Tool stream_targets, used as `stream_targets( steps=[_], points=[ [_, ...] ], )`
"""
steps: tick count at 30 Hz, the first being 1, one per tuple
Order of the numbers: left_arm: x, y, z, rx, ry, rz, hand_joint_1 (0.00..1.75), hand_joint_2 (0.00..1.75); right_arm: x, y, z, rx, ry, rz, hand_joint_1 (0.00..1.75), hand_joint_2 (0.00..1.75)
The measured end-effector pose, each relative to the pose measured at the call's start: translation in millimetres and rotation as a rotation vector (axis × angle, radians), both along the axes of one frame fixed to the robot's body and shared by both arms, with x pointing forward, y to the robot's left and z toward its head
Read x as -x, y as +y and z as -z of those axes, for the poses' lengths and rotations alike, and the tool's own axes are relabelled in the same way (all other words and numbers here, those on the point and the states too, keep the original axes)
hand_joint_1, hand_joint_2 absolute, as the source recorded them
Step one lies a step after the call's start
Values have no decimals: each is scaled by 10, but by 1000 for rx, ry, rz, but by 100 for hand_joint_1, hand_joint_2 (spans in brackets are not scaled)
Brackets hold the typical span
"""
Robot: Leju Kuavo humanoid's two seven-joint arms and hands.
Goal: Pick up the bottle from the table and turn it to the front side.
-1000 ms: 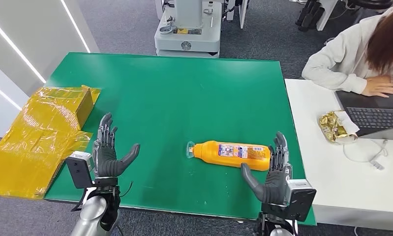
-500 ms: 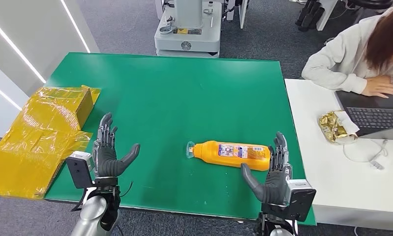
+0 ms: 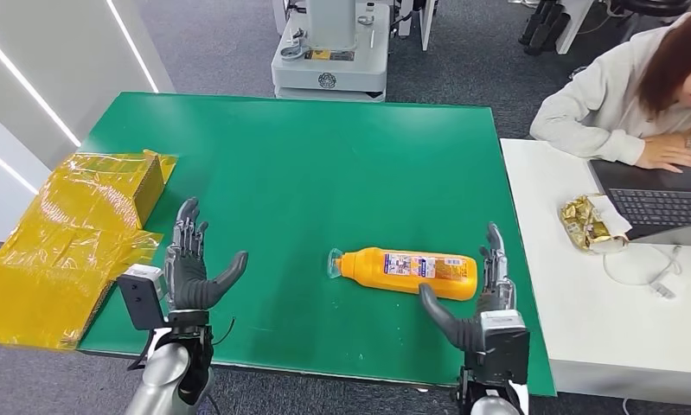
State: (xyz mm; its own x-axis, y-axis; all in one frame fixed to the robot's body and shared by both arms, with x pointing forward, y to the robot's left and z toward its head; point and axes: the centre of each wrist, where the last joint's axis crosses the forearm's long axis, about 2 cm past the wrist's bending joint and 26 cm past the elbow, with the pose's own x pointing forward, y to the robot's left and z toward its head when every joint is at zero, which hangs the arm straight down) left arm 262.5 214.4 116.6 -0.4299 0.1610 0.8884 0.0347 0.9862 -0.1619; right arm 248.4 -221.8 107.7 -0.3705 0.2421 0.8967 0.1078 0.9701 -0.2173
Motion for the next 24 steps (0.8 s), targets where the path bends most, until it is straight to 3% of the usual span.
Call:
stream_targets(
  steps=[7, 11, 24],
  points=[
    [-30, -45, -17, 1, -4, 36, 0, 175, -230, -218, -162, 354, 17, 19, 0, 175],
    [-29, -60, -6, 1, -1, 51, 0, 175, -350, -341, -221, 476, 55, 15, 0, 175],
    [-55, -90, 6, 3, 2, 100, 0, 175, -815, -626, -291, 899, 362, -129, 0, 175]
  ],
)
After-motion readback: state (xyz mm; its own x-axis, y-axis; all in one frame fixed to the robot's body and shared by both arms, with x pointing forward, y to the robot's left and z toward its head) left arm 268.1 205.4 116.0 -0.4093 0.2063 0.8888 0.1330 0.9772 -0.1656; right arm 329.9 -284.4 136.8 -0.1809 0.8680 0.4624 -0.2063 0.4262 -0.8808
